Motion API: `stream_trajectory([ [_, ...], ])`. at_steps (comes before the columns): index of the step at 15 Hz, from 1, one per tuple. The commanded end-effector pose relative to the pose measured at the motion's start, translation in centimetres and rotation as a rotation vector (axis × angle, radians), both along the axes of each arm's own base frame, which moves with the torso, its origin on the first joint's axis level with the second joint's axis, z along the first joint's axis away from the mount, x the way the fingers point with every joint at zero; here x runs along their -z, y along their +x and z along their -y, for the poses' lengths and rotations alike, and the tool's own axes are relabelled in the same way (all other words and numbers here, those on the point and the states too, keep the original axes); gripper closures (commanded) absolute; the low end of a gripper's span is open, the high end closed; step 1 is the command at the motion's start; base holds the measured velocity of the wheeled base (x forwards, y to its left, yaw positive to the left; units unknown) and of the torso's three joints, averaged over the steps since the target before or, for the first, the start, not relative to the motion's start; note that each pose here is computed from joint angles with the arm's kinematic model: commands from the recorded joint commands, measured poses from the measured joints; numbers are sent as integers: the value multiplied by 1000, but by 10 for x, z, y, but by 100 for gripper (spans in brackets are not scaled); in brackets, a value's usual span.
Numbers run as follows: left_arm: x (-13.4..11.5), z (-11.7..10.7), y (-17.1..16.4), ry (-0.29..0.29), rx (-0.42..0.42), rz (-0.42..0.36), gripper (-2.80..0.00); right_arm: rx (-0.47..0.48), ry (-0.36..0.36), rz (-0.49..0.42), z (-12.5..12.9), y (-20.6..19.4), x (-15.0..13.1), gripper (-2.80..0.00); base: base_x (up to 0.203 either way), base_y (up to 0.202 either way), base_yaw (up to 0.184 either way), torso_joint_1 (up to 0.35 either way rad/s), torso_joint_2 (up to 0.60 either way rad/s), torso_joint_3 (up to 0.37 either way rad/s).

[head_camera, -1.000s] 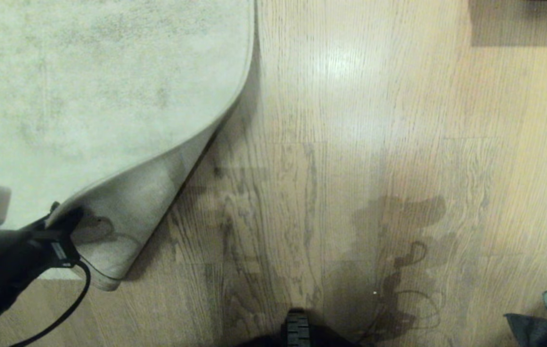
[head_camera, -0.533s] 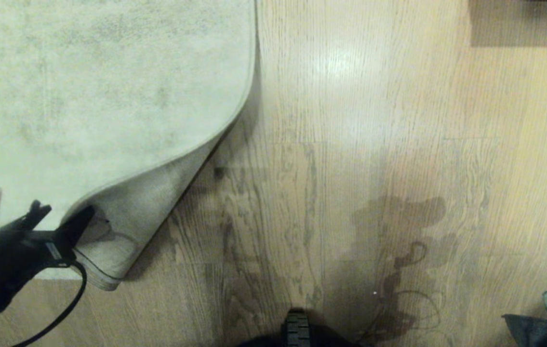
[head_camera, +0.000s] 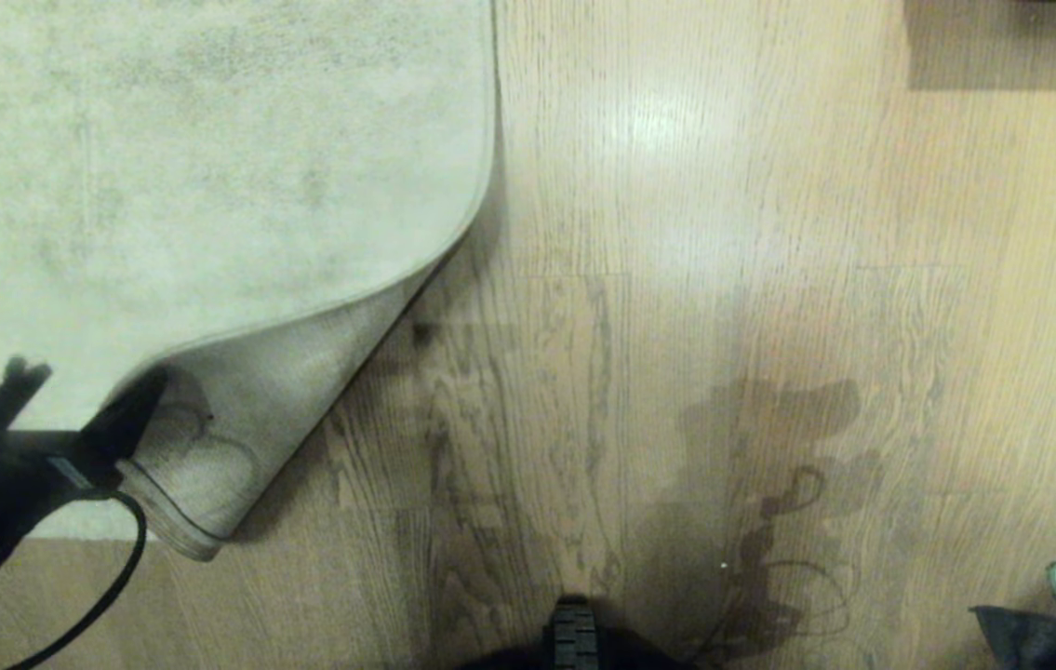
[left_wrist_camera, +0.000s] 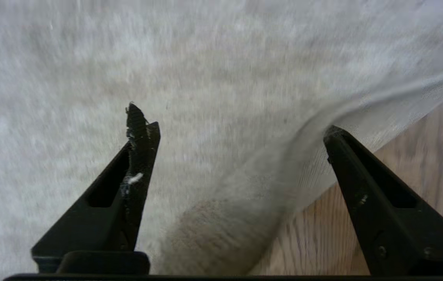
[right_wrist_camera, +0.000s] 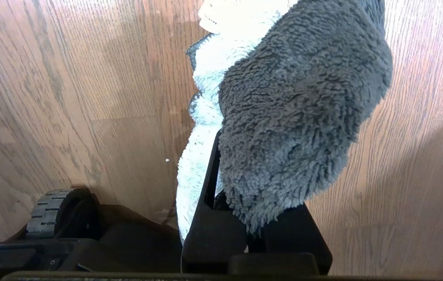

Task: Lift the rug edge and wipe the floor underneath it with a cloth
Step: Lay down the carpet

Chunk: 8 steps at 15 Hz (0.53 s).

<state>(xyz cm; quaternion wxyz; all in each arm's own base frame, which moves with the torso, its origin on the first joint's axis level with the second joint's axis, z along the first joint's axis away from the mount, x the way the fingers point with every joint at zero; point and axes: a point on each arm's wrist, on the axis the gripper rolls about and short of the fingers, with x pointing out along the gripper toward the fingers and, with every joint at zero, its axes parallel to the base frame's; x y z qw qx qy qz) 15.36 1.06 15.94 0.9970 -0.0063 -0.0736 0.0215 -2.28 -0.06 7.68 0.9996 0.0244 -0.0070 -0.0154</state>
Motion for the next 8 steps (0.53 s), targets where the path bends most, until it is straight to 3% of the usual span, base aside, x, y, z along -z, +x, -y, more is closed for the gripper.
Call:
stream_trajectory([
  [1, 1, 1, -6, 9, 5, 16, -280, 1, 0, -1, 0, 0, 0, 0, 0, 0, 0, 0, 0, 0],
  [8, -3, 5, -17, 50, 20, 54, -280, 1, 0, -1, 0, 0, 0, 0, 0, 0, 0, 0, 0, 0],
])
